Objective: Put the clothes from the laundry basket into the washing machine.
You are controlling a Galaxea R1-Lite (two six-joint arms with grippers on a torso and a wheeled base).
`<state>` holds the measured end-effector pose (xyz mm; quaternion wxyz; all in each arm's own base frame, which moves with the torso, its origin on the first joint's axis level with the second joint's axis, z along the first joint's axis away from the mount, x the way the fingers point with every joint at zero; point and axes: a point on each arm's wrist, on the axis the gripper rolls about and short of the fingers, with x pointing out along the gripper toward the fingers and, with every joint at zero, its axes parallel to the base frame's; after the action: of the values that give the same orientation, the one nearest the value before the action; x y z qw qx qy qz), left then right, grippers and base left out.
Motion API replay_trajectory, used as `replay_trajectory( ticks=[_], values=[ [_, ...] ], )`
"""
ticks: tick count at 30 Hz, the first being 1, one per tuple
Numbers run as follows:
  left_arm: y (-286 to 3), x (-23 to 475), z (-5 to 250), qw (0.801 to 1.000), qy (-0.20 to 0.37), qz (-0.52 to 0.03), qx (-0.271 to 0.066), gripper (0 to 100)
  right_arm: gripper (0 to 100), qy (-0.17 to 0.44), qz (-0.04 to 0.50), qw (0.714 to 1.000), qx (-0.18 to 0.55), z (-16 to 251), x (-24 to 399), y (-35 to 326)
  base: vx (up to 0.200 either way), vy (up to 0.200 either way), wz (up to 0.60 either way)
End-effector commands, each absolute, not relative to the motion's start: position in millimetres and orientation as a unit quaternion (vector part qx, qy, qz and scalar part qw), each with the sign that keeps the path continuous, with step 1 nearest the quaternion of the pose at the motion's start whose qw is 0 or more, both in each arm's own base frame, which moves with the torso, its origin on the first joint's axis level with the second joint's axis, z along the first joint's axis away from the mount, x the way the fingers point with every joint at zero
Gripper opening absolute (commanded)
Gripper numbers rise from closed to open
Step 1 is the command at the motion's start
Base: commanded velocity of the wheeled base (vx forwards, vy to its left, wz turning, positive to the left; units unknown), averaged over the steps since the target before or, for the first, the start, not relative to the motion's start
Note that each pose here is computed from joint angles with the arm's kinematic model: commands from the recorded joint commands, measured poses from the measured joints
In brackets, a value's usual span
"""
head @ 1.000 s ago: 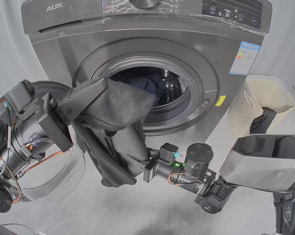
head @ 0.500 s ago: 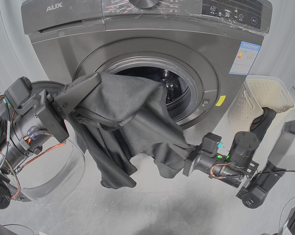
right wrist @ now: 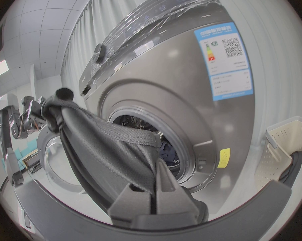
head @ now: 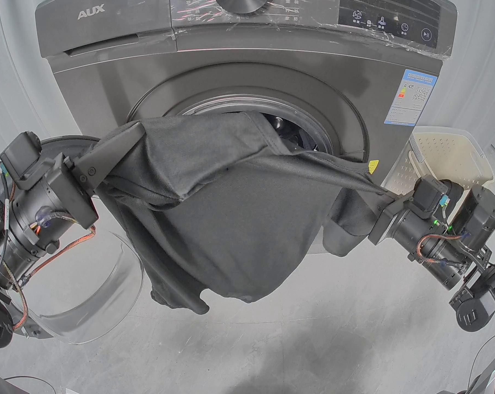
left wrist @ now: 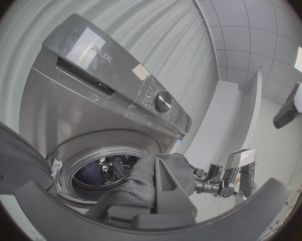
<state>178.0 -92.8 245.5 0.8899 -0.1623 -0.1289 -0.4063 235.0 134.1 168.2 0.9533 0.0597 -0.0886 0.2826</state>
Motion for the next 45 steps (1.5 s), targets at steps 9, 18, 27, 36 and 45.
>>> replay_trajectory(
  ticks=[9, 18, 27, 36, 45],
  values=[
    [-90, 204, 212, 0.913, -0.062, -0.371, -0.158, 0, 0, -0.129, 0.244, 0.959, 0.068, 186, 247, 115, 0.000, 0.000, 0.00],
    [-89, 198, 184, 0.916, -0.009, -0.369, -0.158, 0, 0, -0.103, 0.276, 0.953, 0.066, 175, 234, 125, 0.000, 0.000, 0.00],
    [-94, 198, 170, 0.909, 0.026, -0.386, -0.157, 0, 0, -0.092, 0.293, 0.949, 0.070, 171, 226, 134, 0.000, 0.000, 0.00],
    [-101, 212, 128, 0.910, 0.115, -0.369, -0.153, 0, 0, -0.086, 0.302, 0.947, 0.070, 168, 223, 137, 0.000, 0.000, 0.00],
    [-113, 240, 94, 0.907, 0.129, -0.364, -0.166, 100, 0, -0.083, 0.321, 0.941, 0.072, 167, 218, 149, 0.000, 0.000, 0.00]
  ],
)
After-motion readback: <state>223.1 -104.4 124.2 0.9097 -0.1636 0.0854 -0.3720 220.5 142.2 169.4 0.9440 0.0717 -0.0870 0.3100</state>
